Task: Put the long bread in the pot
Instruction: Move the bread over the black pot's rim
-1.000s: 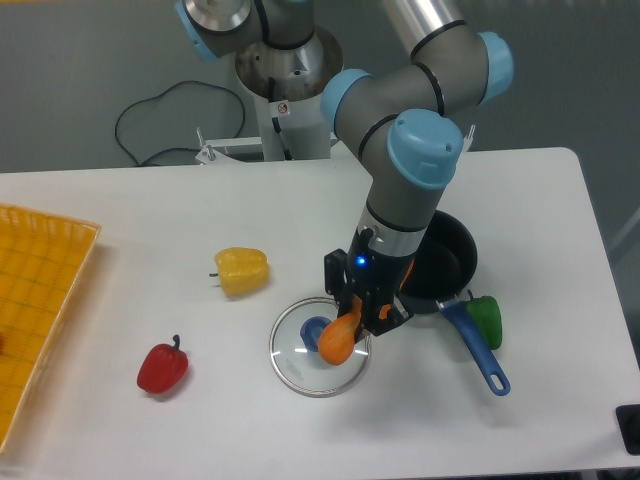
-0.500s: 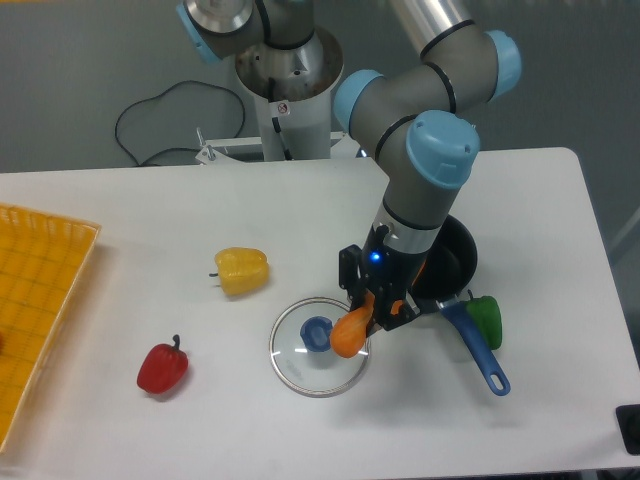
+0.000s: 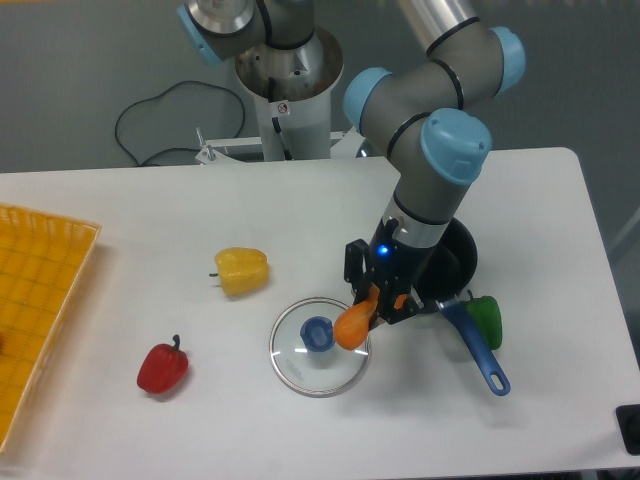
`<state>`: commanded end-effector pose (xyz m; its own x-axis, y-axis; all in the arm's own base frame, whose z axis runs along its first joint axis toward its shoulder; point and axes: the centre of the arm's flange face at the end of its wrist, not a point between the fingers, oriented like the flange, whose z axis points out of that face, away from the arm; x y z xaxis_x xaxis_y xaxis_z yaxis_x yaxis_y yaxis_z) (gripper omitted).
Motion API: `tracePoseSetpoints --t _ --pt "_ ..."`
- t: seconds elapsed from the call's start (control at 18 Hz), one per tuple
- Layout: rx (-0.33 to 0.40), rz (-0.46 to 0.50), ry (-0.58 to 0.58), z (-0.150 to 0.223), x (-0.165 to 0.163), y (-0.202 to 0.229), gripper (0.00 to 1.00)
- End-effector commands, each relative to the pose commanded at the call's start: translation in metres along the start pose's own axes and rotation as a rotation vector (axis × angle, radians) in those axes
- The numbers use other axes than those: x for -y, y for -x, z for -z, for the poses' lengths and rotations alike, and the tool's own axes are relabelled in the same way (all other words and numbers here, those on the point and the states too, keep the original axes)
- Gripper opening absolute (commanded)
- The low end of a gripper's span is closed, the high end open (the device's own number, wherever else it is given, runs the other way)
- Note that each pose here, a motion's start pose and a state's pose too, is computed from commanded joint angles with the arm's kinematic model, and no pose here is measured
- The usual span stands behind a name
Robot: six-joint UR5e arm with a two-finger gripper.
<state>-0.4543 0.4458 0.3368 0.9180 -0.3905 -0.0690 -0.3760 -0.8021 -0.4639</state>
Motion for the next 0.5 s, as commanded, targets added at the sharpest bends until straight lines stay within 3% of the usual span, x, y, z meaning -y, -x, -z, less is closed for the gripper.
tracePoseSetpoints --t 0.5 --pt "-0.024 -0.046 -0.001 -0.008 -0.017 -0.009 0.38"
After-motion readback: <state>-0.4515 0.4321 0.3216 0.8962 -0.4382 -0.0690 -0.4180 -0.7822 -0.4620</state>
